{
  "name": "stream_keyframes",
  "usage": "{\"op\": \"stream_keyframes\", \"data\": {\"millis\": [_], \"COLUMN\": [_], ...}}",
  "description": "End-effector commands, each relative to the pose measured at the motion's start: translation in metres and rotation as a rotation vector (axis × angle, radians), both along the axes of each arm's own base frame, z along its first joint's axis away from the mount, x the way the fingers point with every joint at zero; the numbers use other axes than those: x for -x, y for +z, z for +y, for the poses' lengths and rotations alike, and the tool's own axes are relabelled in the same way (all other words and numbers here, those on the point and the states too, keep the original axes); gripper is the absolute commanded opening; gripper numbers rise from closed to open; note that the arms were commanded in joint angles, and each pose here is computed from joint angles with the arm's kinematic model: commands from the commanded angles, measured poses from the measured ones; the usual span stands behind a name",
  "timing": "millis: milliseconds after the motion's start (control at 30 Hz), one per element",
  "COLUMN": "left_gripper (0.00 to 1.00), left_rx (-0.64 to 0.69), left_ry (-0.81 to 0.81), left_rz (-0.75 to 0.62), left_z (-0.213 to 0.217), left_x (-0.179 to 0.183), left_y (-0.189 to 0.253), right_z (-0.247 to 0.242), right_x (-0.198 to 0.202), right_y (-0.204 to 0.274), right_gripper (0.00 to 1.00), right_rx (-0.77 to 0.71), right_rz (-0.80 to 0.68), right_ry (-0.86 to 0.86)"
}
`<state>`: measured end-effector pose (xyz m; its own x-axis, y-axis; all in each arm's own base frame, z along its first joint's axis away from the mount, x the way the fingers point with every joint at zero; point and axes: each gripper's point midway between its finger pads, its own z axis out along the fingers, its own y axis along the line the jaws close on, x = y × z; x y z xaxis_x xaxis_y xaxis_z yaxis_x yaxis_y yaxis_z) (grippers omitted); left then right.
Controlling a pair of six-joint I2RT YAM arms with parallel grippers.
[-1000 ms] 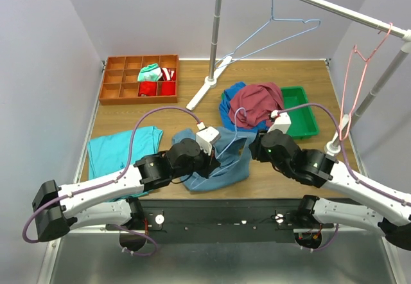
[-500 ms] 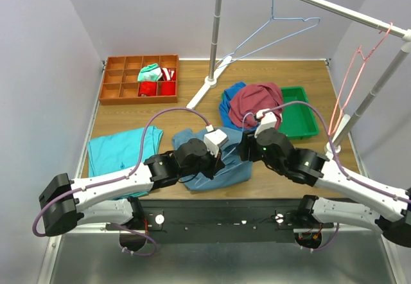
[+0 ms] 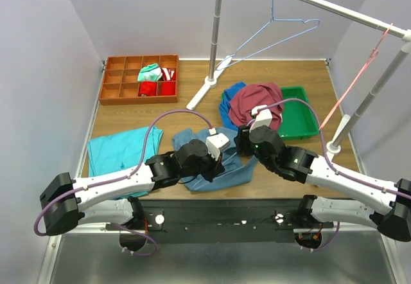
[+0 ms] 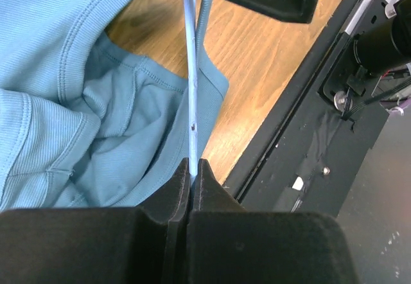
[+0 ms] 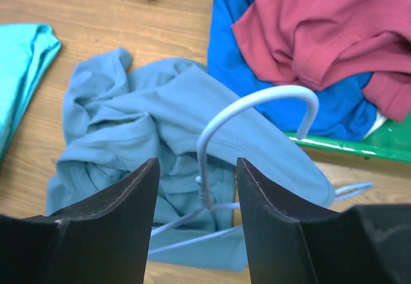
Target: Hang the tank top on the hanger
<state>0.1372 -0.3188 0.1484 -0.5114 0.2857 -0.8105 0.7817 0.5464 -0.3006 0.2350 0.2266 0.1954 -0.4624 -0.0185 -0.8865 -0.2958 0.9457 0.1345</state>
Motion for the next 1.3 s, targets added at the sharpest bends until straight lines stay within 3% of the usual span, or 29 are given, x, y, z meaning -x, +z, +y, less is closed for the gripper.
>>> {"op": "stream_keyframes", "data": {"millis": [0,133,267,333,433,467,500,533,567,600,700,933,1167,1267], "left_gripper": [0.00,0.00,0.00,0.00,0.01,0.09,0.12,0.14,0.27,0.32,0.46,0.48,0.47,0.36], "left_rx": [0.043,0.035,0.036,0.030,0.027,0.023,0.027,0.030,0.030,0.032,0.017,0.074,0.008,-0.057], "left_ry": [-0.057,-0.055,-0.028,-0.026,0.005,0.019,0.028,0.031,0.070,0.089,0.167,0.454,0.695,0.808], "left_rz": [-0.030,-0.029,-0.031,-0.027,-0.017,-0.014,-0.002,0.004,-0.007,0.004,0.003,0.007,0.080,0.122], "left_z": [-0.009,-0.011,-0.013,-0.013,-0.012,-0.010,-0.010,-0.010,-0.007,-0.006,0.005,0.053,0.101,0.121], "left_x": [0.005,0.003,-0.002,-0.002,-0.005,-0.007,-0.006,-0.006,-0.012,-0.012,-0.020,-0.037,-0.041,-0.041], "left_y": [0.011,0.009,0.011,0.011,0.011,0.010,0.010,0.011,0.013,0.013,0.017,0.033,-0.002,-0.025], "right_z": [0.002,0.009,0.005,0.000,-0.007,-0.008,-0.009,-0.011,-0.012,-0.012,-0.015,-0.030,-0.029,-0.033], "right_x": [-0.008,-0.006,-0.003,-0.001,-0.001,-0.001,-0.001,-0.002,-0.002,-0.003,-0.004,-0.008,-0.011,-0.014], "right_y": [-0.003,-0.014,-0.033,-0.037,-0.038,-0.038,-0.038,-0.036,-0.038,-0.038,-0.042,-0.054,-0.064,-0.067], "right_gripper": [0.59,0.55,0.43,0.35,0.13,0.03,0.01,0.01,0.01,0.01,0.01,0.01,0.01,0.01], "right_rx": [-0.020,-0.029,-0.012,-0.019,-0.031,-0.035,-0.041,-0.044,-0.043,-0.044,-0.043,-0.022,-0.032,-0.030], "right_rz": [-0.034,-0.005,0.033,0.036,0.030,0.027,0.027,0.021,0.021,0.019,0.026,0.037,0.057,0.063], "right_ry": [-0.029,-0.012,-0.031,-0.050,-0.082,-0.087,-0.098,-0.110,-0.115,-0.122,-0.151,-0.271,-0.323,-0.382]}}
